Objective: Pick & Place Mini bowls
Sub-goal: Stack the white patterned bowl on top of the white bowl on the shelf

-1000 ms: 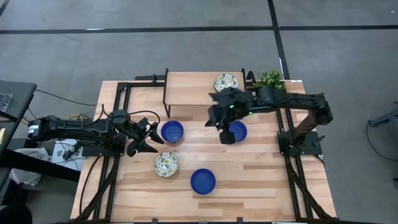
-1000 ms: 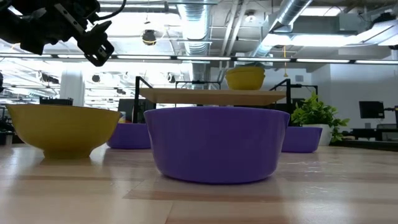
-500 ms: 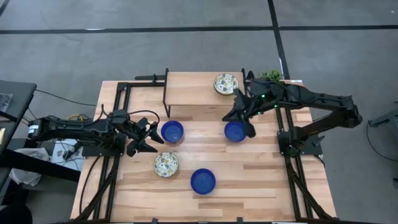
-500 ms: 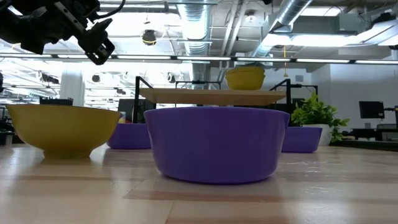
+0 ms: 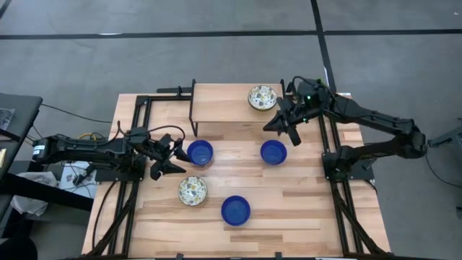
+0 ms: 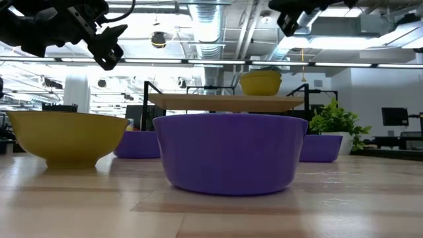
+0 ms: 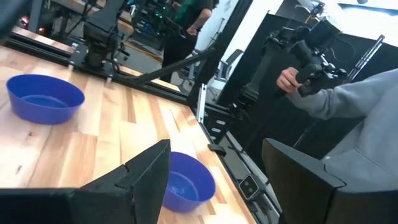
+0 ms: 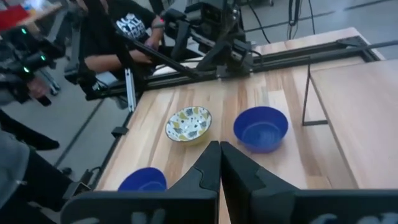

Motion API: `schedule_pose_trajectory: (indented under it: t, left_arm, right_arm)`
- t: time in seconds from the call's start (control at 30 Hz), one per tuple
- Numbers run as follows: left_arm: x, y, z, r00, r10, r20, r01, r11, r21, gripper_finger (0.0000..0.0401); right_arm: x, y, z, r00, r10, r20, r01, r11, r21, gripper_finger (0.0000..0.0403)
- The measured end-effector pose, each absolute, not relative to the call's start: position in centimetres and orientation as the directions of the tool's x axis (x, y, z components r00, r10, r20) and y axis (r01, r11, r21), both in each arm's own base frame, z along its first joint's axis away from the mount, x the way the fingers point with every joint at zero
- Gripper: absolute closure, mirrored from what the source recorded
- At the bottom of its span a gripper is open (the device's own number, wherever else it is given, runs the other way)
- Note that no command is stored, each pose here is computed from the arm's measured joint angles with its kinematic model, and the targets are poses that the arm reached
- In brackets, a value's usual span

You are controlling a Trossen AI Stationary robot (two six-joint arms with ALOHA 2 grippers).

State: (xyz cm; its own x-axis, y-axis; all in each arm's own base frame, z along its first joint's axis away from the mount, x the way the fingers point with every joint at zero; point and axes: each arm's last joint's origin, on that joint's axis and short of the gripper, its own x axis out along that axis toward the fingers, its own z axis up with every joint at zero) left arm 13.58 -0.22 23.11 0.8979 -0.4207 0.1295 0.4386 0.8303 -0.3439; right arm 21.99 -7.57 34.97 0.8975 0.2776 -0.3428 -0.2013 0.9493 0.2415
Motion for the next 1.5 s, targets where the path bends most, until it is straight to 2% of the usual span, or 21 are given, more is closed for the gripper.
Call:
schedule_pose_trajectory:
  t: [0.27, 0.67, 1.07, 1.37, 1.5]
  left_arm:
    - [13.6, -0.2, 23.1, 0.898, -0.421, 0.13, 0.433, 0.79, -0.434, 0.0148]
    - [13.6, -0.2, 23.1, 0.906, -0.403, 0.131, 0.417, 0.797, -0.437, 0.0148]
    - [13.9, -0.1, 22.8, 0.911, -0.399, 0.107, 0.399, 0.779, -0.483, 0.0148]
    - [16.4, -0.6, 23.3, 0.893, -0.449, 0.005, 0.384, 0.757, -0.528, 0.0148]
    - [17.9, -1.2, 23.4, 0.869, -0.486, -0.089, 0.356, 0.741, -0.57, 0.0148]
  right_arm:
    - [21.2, -7.9, 35.6, 0.921, 0.246, -0.303, -0.17, 0.952, 0.256, 0.0402]
    - [16.0, -1.1, 37.8, 0.946, 0.068, -0.318, -0.012, 0.985, 0.173, 0.0403]
    - [11.1, 0.9, 32.0, 0.998, 0.025, -0.065, -0.007, 0.967, 0.255, 0.0403]
    - [8.2, 0.4, 29.4, 0.998, -0.039, 0.049, 0.021, 0.942, 0.334, 0.0403]
    - [7.6, 0.3, 28.5, 0.995, -0.061, 0.082, 0.03, 0.94, 0.339, 0.0403]
